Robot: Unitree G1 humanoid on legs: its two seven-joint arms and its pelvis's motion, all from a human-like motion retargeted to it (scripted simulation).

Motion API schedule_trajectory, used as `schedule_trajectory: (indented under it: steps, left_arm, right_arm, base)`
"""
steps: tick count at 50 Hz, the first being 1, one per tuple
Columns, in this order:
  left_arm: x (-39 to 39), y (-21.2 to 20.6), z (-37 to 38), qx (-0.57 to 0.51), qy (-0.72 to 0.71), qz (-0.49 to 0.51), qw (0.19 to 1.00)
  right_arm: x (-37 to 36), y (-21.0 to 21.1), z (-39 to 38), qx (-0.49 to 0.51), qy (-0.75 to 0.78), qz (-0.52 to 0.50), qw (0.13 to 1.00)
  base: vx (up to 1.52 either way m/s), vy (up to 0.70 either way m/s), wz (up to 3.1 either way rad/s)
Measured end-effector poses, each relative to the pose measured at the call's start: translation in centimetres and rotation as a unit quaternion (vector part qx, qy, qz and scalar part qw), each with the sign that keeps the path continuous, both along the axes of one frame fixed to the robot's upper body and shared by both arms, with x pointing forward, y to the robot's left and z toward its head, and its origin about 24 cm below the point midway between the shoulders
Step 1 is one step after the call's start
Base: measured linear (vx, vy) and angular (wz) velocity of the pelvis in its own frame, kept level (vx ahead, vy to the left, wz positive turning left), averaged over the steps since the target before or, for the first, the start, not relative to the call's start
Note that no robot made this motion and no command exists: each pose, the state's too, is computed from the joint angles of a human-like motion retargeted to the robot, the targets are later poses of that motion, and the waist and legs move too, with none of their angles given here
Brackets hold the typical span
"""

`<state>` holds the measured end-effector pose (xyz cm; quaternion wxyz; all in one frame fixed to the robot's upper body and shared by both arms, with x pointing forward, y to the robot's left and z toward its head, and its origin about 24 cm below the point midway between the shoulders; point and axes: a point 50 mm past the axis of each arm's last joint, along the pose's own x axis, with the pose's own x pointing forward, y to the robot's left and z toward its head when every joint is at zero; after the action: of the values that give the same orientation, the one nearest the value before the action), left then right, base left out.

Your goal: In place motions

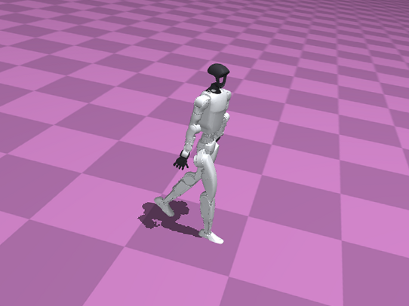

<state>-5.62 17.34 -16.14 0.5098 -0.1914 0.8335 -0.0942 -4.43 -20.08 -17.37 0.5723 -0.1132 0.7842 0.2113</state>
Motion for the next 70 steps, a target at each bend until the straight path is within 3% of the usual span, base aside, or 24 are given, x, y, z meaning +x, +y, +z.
schedule_trajectory:
  steps: [10,23,31,38,52,60,65,70]
  left_arm:
    - [-0.6,0.6,-0.2,0.021,-0.023,0.048,0.998]
    - [-1.2,-1.0,-0.3,0.016,-0.031,0.085,0.996]
    - [-3.7,-1.4,0.6,0.002,0.032,0.095,0.995]
    - [-0.9,-0.8,-0.1,0.020,-0.014,0.116,0.993]
    - [8.2,5.9,0.2,0.085,-0.124,0.002,0.989]
    - [10.5,4.3,0.0,0.047,-0.164,-0.005,0.985]
    - [8.1,1.6,-0.7,0.015,-0.145,0.000,0.989]
    - [5.1,2.0,-0.7,0.016,-0.114,-0.001,0.993]
  right_arm:
    - [0.4,-0.2,0.2,-0.003,0.015,-0.119,0.993]
    - [7.0,-1.5,0.0,-0.016,-0.088,0.028,0.996]
    - [4.1,-0.1,-0.2,0.012,-0.054,-0.031,0.998]
    - [2.6,0.1,-0.2,-0.003,-0.036,-0.043,0.998]
    - [2.1,0.4,-0.3,-0.001,-0.038,-0.044,0.998]
    - [-1.1,-0.1,0.3,-0.019,0.026,-0.078,0.996]
    - [-2.5,-0.4,0.8,-0.026,0.057,-0.115,0.991]
    - [-1.3,0.3,0.3,-0.006,0.028,-0.121,0.992]
  base:
    - [0.63,-0.31,-0.13]
    - [0.55,0.04,-0.42]
    - [0.85,0.15,-0.38]
    - [0.64,0.11,-0.47]
    - [0.48,-0.10,0.12]
    - [0.54,-0.20,0.13]
    - [0.63,-0.26,-0.03]
    - [0.53,-0.29,-0.09]
